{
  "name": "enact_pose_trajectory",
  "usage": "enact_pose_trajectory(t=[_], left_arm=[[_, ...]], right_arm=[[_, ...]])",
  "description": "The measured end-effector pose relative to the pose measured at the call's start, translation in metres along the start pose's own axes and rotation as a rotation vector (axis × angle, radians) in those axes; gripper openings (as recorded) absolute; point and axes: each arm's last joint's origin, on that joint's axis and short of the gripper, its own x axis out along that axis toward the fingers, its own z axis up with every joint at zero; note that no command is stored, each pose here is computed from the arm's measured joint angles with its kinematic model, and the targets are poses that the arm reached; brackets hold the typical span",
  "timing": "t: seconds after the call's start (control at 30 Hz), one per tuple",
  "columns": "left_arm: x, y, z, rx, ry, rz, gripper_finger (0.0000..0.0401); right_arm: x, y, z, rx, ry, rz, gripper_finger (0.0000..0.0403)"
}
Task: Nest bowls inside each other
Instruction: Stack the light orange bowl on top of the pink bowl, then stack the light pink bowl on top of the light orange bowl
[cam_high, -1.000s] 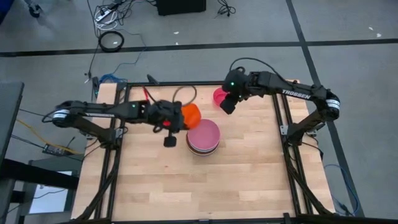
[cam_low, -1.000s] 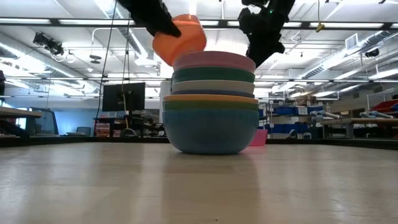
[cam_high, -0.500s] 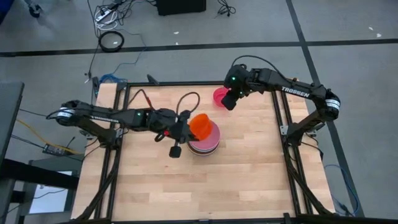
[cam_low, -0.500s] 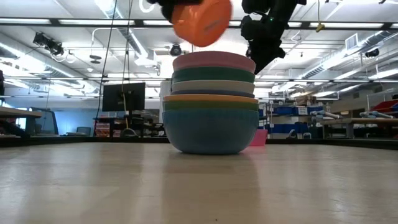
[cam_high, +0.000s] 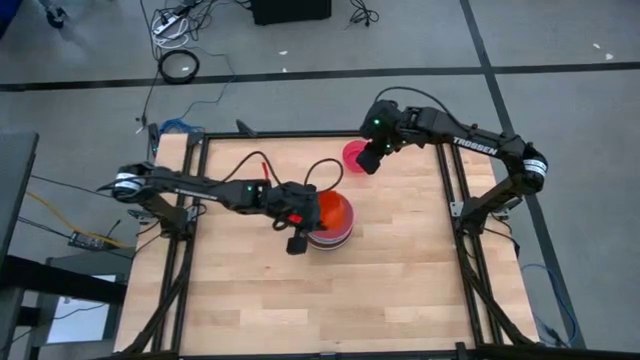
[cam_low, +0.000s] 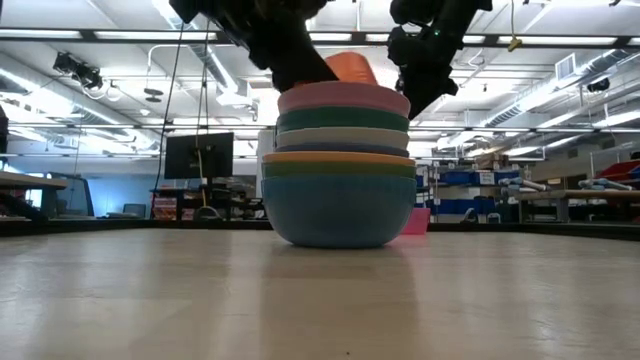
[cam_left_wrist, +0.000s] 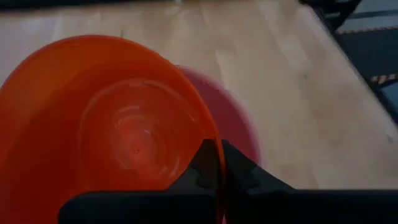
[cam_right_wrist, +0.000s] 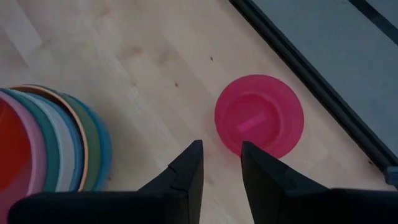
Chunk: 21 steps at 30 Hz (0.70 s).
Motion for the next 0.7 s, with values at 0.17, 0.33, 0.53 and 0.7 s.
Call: enact_pose_trajectory(t=[0.17,0.33,0.53,0.7], left_arm=[[0.003,0.001,-0.002,-0.036,0.007,0.005,0.0031],[0.003,0.003,-0.001,-0.065,0.006,0.02,0.0072],[-0.007,0.003,0.02,-0.058,-0.025,0.017,0.0101],[-0.019,0.002,0.041,-0.035,-0.022,0.017,0.011]], right_arm=[[0.0,0.0,0.0,0.0,0.0,0.0,0.0094],[0.0,0.0,-0.001,-0.011,0.016,-0.002,0.0096],[0.001,-0.009,-0.002,-0.05,0.034,-0.011,0.0094],[0.018,-0.016,-0.005,-0.103,0.139,0.026,0.0097]])
